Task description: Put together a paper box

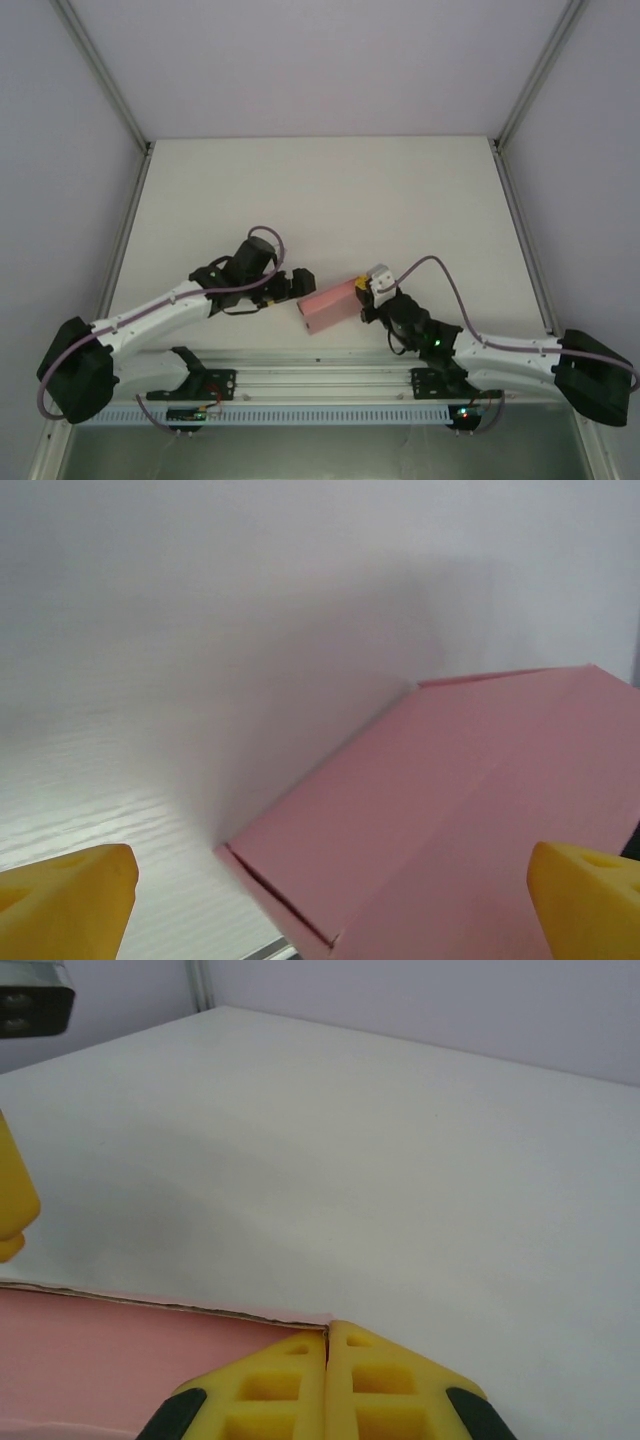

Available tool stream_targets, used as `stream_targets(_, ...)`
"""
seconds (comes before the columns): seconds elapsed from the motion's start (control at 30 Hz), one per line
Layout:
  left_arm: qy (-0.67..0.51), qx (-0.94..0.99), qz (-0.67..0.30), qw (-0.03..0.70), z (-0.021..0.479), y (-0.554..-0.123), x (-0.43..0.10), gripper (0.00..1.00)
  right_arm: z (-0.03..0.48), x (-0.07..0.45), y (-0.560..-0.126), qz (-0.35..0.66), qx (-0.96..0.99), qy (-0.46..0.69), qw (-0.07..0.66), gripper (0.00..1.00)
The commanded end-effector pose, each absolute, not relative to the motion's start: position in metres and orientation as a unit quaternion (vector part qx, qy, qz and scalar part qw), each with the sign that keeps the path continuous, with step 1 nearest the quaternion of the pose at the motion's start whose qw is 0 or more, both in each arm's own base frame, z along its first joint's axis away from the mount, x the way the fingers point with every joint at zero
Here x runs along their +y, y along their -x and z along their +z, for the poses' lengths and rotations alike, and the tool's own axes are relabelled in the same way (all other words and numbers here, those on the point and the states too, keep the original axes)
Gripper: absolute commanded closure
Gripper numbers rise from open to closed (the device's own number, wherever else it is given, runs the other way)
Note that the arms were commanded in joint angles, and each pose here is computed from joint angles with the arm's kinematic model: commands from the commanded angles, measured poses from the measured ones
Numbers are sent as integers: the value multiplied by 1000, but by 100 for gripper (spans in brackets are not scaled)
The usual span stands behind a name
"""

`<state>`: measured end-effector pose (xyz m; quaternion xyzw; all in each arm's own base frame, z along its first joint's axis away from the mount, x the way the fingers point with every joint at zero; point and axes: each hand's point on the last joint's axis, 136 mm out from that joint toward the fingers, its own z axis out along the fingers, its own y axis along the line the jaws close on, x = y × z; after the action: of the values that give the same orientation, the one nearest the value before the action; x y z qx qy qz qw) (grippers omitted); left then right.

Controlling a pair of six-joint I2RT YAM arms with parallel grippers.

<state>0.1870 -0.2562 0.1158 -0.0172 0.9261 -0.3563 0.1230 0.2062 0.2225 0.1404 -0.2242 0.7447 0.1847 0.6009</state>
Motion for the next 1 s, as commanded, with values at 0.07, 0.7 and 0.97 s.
stream_targets(0.07, -22, 906, -411, 99, 116, -170, -279, 1, 128, 210, -201, 171, 752, 229, 594, 100)
stream_targets(0.7, -70, 934, -346, 52, 62, -155, -285, 30, 95, 190, -172, 184, 843, 208, 461, 41)
stream_targets(0.97, -73, 941, -325, 52, 53, -153, -277, 35, 100, 182, -147, 208, 907, 185, 316, 23)
